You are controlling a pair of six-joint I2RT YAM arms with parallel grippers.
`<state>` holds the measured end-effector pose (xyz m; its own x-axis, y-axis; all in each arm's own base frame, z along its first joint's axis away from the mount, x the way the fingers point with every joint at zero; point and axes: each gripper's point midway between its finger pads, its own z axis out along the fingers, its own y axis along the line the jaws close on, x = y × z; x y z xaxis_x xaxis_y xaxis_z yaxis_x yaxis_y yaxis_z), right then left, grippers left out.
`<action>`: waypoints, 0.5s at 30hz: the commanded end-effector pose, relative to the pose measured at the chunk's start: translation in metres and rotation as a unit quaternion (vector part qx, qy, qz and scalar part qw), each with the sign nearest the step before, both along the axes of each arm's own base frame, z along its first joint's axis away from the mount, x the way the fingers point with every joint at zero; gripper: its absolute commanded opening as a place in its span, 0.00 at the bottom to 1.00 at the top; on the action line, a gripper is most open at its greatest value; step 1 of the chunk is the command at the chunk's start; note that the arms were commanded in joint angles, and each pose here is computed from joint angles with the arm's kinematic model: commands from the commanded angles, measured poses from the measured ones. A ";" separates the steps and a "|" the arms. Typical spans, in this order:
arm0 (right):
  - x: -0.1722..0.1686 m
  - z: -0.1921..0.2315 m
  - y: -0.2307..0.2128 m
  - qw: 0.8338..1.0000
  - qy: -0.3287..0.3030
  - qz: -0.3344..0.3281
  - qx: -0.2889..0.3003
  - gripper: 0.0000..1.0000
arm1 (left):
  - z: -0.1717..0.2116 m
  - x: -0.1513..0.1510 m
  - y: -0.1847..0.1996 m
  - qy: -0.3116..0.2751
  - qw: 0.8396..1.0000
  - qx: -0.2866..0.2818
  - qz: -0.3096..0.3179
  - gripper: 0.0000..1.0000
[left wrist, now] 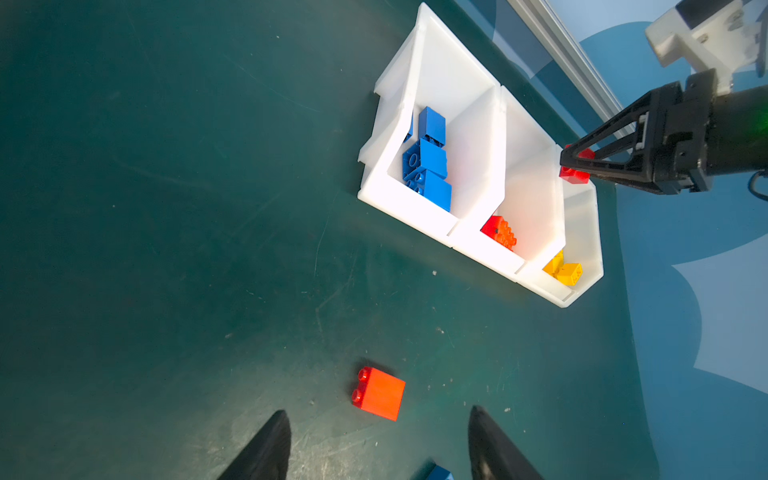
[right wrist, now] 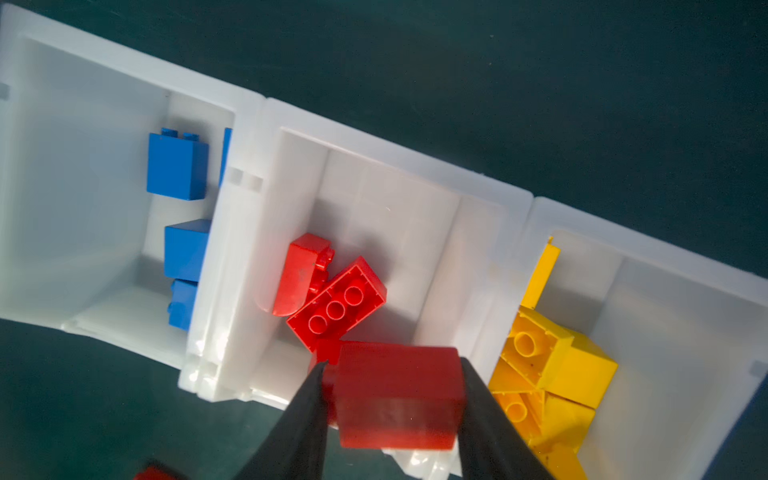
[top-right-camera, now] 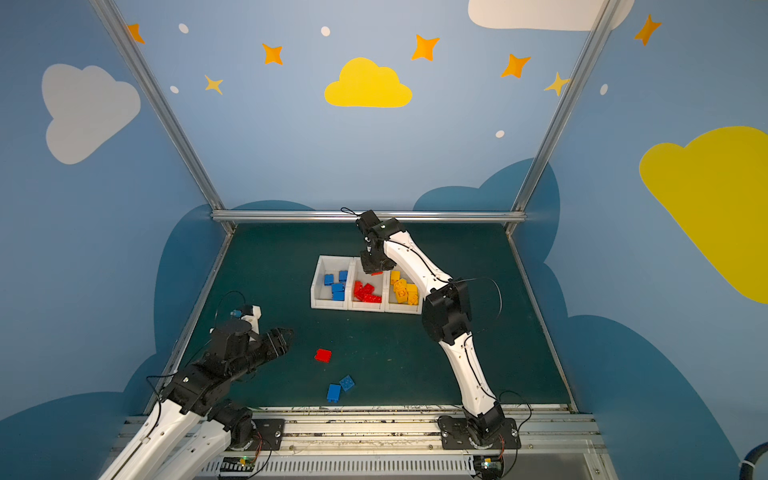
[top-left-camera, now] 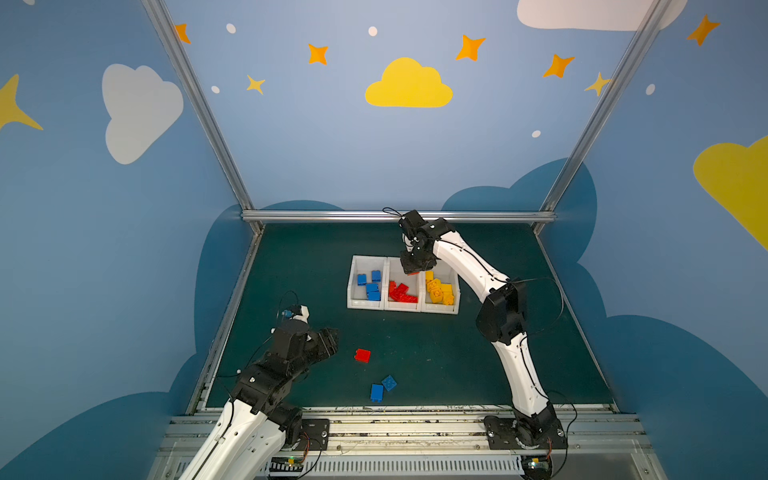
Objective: Sort the legos into containers by color
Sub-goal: 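Carry the red brick with the right gripper into the red compartment, release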
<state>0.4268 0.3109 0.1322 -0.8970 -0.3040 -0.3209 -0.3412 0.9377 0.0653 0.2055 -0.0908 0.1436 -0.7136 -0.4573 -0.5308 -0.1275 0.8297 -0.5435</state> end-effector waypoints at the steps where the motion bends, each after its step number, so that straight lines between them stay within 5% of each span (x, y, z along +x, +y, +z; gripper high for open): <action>1: -0.005 0.012 0.007 1.000 -0.005 0.024 0.007 0.55 | -0.009 -0.007 0.001 0.020 1.000 -0.003 0.002 0.68; 15: -0.016 0.050 0.007 0.999 -0.019 0.024 0.044 0.63 | -0.007 -0.010 -0.002 0.022 1.000 -0.012 -0.007 0.68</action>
